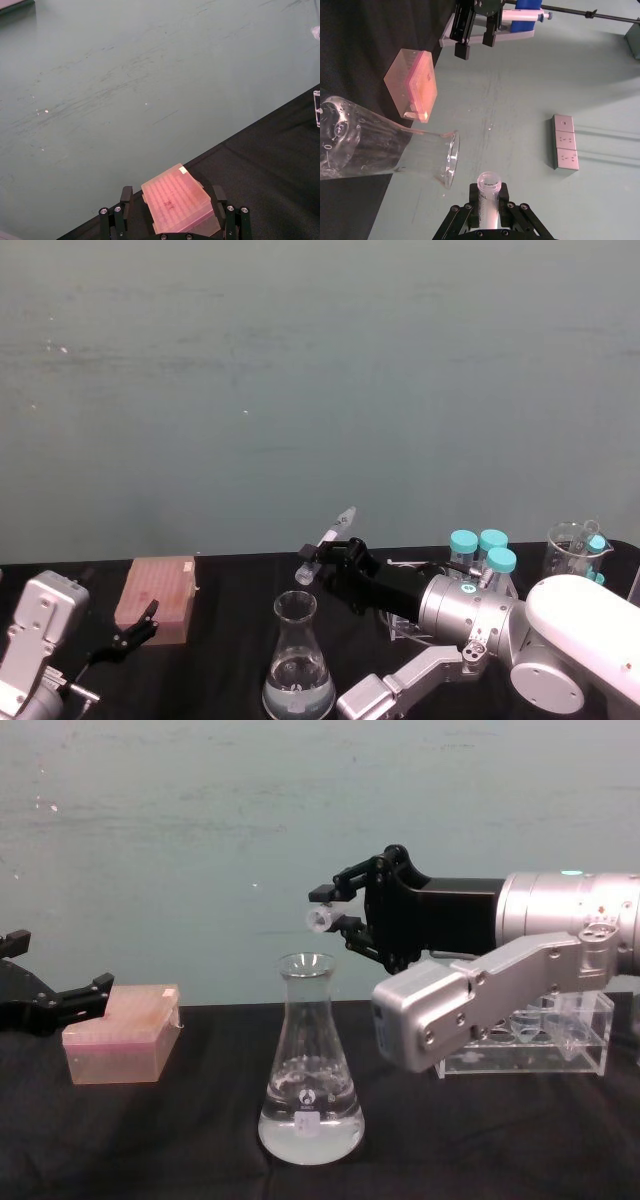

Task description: Pour the liquid from the test tube into the beaker using one hand.

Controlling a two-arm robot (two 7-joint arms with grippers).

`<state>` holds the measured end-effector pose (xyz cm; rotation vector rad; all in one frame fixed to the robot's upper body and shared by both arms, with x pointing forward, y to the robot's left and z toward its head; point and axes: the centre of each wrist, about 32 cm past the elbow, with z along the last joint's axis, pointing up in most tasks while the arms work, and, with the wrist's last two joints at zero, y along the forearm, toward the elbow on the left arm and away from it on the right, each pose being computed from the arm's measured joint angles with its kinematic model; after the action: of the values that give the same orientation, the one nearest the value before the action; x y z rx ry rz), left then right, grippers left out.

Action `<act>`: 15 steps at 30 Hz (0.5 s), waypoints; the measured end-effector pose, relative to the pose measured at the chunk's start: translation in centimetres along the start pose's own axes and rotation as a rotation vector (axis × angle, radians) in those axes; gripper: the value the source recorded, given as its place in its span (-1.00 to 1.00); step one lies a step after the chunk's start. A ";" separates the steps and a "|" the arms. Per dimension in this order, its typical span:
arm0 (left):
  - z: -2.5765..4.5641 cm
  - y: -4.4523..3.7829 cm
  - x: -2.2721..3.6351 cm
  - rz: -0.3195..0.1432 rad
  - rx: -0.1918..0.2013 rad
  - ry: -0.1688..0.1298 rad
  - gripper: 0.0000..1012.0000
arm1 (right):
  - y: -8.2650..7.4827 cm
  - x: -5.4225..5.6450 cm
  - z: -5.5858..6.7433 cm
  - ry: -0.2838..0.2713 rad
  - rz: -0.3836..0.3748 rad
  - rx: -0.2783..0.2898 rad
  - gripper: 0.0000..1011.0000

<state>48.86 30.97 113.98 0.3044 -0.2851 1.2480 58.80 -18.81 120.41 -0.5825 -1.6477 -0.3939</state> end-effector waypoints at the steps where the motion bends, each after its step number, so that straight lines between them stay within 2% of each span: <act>1: 0.00 0.00 0.00 0.000 0.000 0.000 0.98 | 0.0 0.0 0.0 -0.005 0.000 0.001 -0.56; 15: 0.00 0.00 0.00 0.000 0.000 0.000 0.98 | -0.1 -0.2 -0.1 -0.038 -0.001 0.012 -0.56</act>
<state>48.86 30.97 113.98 0.3045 -0.2850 1.2479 58.84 -18.94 120.21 -0.5835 -1.6855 -0.3753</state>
